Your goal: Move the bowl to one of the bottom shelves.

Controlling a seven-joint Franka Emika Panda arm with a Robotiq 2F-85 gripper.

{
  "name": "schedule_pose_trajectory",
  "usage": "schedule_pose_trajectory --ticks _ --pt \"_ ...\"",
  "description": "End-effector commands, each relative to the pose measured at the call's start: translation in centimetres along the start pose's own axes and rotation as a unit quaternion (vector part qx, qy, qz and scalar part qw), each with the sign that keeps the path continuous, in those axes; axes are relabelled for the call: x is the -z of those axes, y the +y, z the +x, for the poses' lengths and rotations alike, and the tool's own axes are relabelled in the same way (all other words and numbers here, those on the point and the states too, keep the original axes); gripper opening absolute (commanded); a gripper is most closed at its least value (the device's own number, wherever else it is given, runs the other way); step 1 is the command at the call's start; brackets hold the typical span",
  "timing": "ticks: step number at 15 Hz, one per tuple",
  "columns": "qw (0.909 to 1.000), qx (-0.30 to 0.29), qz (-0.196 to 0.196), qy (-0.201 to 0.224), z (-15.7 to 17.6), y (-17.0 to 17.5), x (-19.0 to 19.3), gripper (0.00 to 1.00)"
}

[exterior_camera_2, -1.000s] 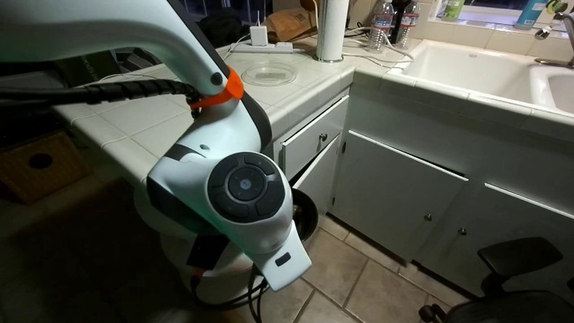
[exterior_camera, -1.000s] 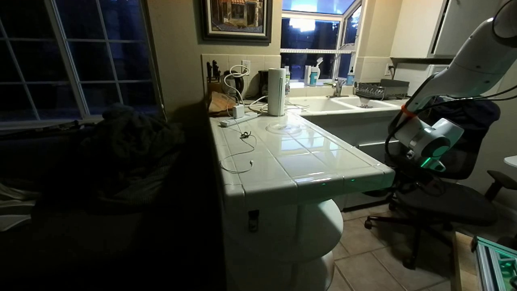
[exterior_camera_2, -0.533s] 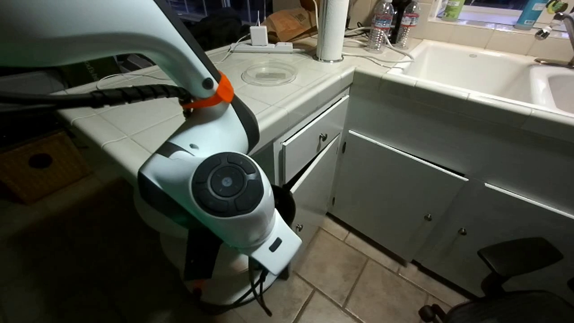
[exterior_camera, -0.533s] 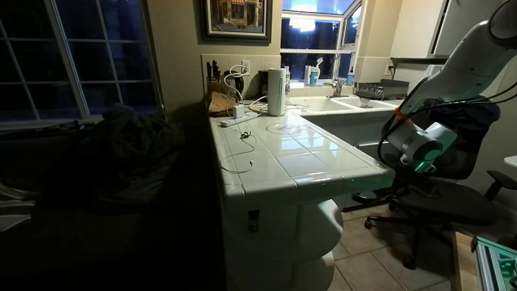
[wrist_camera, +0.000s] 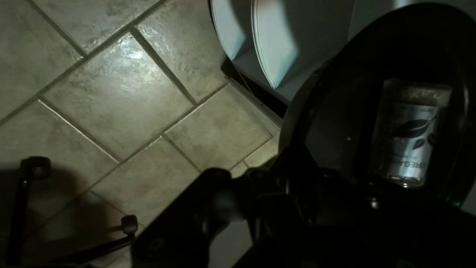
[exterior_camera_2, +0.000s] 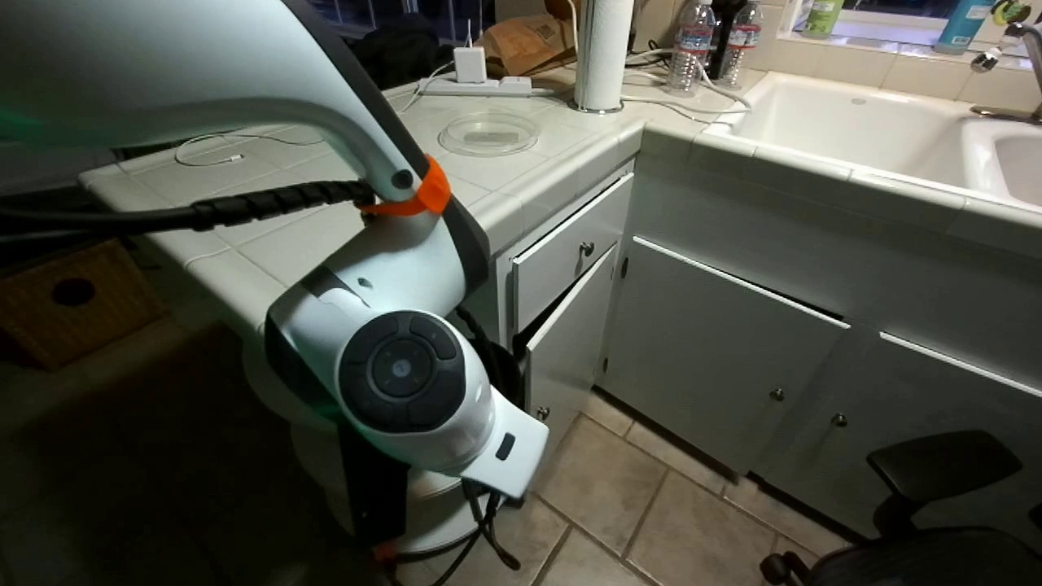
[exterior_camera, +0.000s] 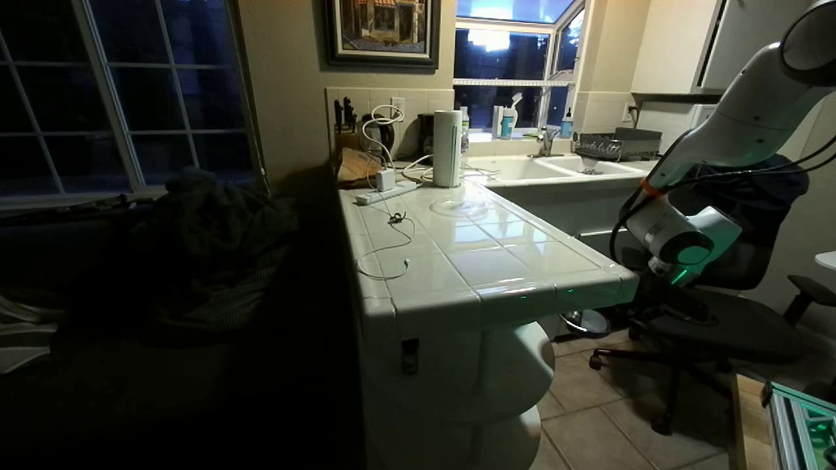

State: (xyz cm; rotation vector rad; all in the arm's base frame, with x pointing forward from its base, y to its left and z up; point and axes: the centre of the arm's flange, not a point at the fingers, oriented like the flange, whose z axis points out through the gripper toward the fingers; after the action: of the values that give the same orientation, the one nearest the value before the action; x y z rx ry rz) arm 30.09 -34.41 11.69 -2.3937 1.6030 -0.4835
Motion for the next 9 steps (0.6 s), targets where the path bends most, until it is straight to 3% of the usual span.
schedule_pose_trajectory --ticks 1,5,9 --pt "0.9984 0.041 0.037 0.007 -0.9 -0.9 -2.0 0.02" --pt "0.9948 0.074 0.069 -0.008 -1.1 -2.4 -3.9 0.02" --pt "0.9918 0.067 0.103 -0.035 -0.1 -2.5 -5.2 0.02"
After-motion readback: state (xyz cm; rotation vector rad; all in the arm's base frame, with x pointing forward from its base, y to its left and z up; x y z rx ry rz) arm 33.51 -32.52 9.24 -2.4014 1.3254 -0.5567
